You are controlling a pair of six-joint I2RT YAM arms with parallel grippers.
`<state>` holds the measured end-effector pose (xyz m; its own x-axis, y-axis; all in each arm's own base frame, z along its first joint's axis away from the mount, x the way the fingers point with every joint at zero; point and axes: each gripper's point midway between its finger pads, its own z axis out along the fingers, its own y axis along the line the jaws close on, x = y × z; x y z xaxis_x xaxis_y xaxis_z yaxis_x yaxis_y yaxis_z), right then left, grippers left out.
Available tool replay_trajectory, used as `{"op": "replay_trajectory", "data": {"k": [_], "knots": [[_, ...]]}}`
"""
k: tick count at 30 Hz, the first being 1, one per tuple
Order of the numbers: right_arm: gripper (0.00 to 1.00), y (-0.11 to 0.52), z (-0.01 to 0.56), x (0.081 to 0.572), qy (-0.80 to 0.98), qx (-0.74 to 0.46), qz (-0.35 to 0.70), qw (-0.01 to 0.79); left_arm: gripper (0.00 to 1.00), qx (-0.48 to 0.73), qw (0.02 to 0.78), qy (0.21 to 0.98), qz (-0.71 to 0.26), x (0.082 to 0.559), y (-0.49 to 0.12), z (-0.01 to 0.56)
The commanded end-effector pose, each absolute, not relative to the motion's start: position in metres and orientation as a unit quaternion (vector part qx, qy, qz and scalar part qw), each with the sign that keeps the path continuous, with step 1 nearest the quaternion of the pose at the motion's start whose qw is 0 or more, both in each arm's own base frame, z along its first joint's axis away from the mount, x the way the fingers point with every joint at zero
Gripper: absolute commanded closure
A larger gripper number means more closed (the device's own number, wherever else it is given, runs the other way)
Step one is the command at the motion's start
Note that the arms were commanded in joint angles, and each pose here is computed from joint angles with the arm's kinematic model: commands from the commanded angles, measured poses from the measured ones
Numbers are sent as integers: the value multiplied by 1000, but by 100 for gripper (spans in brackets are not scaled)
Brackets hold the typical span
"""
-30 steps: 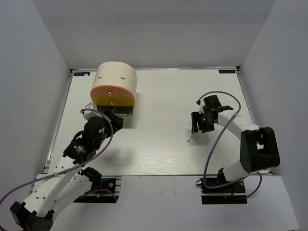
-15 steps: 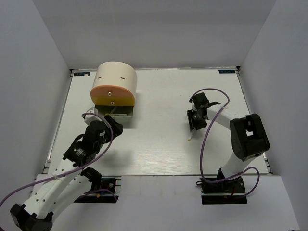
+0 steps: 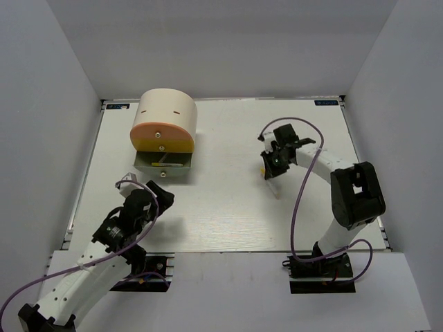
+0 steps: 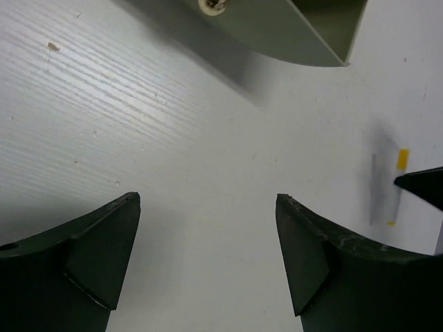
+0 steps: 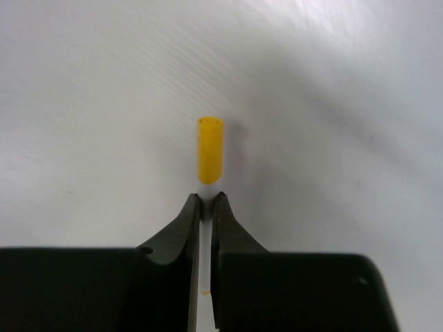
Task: Sort the stationery into containers
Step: Pick up the pen from the center of the board, then place the pen in the drawer.
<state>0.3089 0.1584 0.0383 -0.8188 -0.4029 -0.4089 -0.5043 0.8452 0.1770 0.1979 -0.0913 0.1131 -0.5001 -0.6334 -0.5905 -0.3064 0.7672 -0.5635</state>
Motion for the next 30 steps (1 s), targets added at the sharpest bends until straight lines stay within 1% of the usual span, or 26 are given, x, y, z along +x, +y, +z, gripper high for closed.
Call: {"op": "replay_trajectory", "data": {"k": [1,5,7,8,12,13,15,16,17,18,20,21,22,28,29,30], "knots": [[100,222,131,338,827,-395,271,295,11,-308,402,835,-215,193,-93,105],[100,280,210,335,689,-521,365,347,11,-318,389,839,-208,189,-91,88],[100,297,221,329,643,-562,377,357,11,-323,386,839,-207,188,-91,84],[100,314,237,328,599,-591,390,374,11,-328,384,837,-210,188,-91,85],[100,362,253,314,517,-643,420,378,11,-333,385,833,-214,188,-91,84],[100,369,265,312,500,-649,425,385,11,-333,382,836,-211,186,-90,82],[100,394,258,304,474,-664,439,376,11,-333,380,837,-208,184,-89,78],[100,402,272,305,453,-672,435,393,11,-333,383,835,-211,184,-89,80],[100,412,275,299,440,-678,436,396,11,-337,379,836,-209,183,-89,76],[100,422,276,309,429,-682,418,421,11,-337,381,834,-213,184,-89,77],[100,439,276,299,408,-693,414,428,11,-342,381,832,-215,183,-89,76],[100,449,283,308,391,-693,396,458,11,-342,381,832,-215,182,-88,76],[100,458,282,300,383,-697,397,458,11,-342,381,832,-215,182,-88,76],[100,483,267,301,361,-708,383,471,11,-346,380,830,-218,180,-87,74],[100,489,271,303,351,-707,379,484,11,-346,380,830,-218,180,-87,74],[100,494,262,304,355,-707,379,480,11,-346,380,830,-218,180,-87,74]]}}
